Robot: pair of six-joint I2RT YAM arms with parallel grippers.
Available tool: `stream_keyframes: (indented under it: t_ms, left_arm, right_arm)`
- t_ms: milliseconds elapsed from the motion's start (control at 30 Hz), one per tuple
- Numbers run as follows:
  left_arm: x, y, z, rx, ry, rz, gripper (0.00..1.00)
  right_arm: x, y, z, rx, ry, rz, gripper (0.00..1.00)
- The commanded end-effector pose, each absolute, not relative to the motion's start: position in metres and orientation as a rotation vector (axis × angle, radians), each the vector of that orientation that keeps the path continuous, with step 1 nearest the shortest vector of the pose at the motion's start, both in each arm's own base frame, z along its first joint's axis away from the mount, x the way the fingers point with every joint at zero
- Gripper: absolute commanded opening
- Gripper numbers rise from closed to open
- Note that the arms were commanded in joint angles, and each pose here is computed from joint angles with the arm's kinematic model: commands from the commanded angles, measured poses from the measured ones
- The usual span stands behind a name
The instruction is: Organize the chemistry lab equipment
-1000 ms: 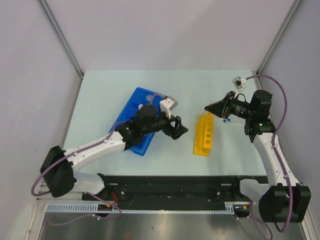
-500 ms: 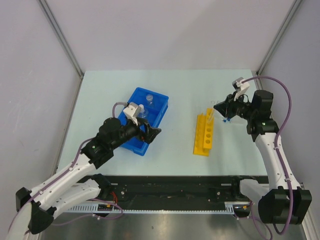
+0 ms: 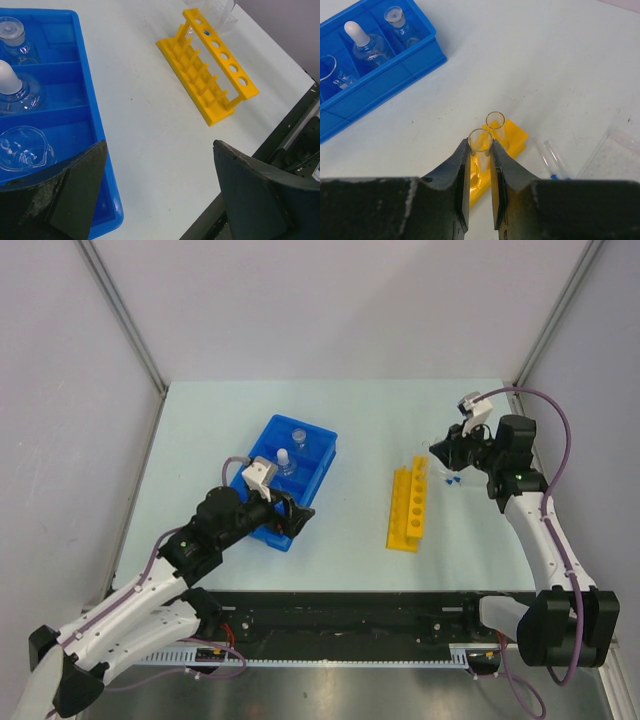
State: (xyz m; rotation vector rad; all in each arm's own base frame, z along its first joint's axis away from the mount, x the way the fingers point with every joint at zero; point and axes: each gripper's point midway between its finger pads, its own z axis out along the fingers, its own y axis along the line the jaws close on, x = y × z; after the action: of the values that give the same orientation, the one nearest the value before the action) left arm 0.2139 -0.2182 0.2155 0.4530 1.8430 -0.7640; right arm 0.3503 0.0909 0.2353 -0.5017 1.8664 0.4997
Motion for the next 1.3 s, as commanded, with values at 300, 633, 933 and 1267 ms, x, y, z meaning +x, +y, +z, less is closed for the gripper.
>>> stream_keyframes:
  t_ms: [300,633,933,1267]
  left_arm:
    - [0.212,-0.21,0.218,0.403,1.833,-0.765,0.91]
    - [0.209,-0.208,0.218,0.395,1.828,-0.77,0.91]
    - [0.209,-0.209,0.218,0.396,1.828,-0.774,0.91]
    - [0.209,-0.209,0.218,0.396,1.829,-0.777,0.91]
  right_arm:
    - [0.373,0.101,0.246,-0.578,1.795,0.432,0.16]
    - [0.369,0.109,0.221,-0.625,1.86,0.441,0.17]
    - [0.358,0.111,0.199,-0.663,1.87,0.442,0.19]
    - [0.355,0.112,0.186,-0.684,1.878,0.444,0.21]
